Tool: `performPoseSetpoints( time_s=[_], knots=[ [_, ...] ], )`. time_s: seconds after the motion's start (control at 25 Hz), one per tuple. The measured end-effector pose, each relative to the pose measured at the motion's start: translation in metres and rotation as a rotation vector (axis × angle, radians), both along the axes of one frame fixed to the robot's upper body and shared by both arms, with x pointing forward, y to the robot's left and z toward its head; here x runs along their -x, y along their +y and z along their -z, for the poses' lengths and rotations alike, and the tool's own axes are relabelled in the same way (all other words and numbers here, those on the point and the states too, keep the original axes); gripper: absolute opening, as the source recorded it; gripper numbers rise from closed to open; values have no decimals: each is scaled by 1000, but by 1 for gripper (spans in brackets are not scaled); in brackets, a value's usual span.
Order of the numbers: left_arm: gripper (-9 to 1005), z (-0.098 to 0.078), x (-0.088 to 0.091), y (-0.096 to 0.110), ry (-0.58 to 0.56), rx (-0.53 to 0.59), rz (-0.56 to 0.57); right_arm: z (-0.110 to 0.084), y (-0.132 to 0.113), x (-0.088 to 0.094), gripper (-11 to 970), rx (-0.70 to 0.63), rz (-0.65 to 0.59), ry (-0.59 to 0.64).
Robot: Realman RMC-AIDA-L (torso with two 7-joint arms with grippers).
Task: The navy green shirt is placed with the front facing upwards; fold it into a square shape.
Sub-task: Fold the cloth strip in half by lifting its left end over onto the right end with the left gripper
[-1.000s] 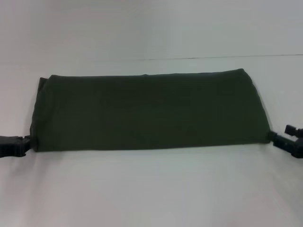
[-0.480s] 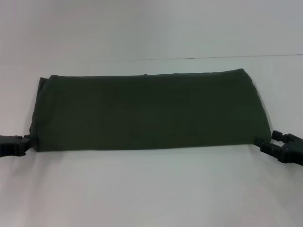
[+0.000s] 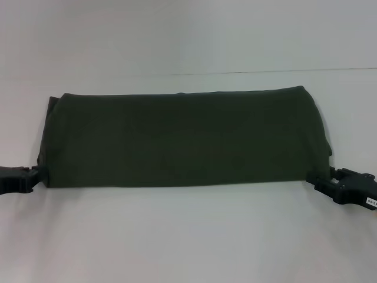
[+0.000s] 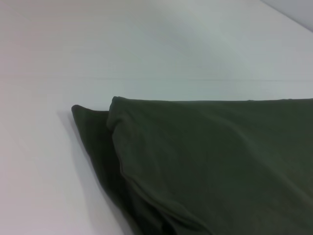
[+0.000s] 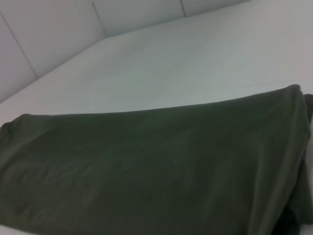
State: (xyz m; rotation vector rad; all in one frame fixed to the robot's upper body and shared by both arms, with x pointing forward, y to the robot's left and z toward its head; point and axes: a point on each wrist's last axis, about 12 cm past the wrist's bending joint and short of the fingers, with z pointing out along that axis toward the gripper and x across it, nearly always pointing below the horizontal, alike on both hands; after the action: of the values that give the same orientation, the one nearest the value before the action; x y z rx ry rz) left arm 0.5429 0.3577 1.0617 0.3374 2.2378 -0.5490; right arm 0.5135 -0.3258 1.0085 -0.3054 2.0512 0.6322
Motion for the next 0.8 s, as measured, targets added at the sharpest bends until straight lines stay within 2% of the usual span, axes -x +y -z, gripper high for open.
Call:
performPoseSetpoints(
  time_s=[0.2, 0.28, 0.52, 0.72, 0.8],
  knots=[
    [11, 0, 0, 1, -6, -3, 1, -1, 0, -1, 650, 2, -1, 0],
    [11, 0, 0, 1, -7, -3, 2, -1, -1, -1, 414, 2, 0, 1],
    [12, -1, 1, -2, -22, -14, 43, -2, -3, -2, 171, 3, 7, -2],
    [13, -4, 5, -5, -41, -8, 108, -2, -5, 1, 32, 4, 7, -2],
    [13, -6, 9, -4, -49, -8, 130, -2, -6, 3, 32, 5, -4, -7]
  ],
)
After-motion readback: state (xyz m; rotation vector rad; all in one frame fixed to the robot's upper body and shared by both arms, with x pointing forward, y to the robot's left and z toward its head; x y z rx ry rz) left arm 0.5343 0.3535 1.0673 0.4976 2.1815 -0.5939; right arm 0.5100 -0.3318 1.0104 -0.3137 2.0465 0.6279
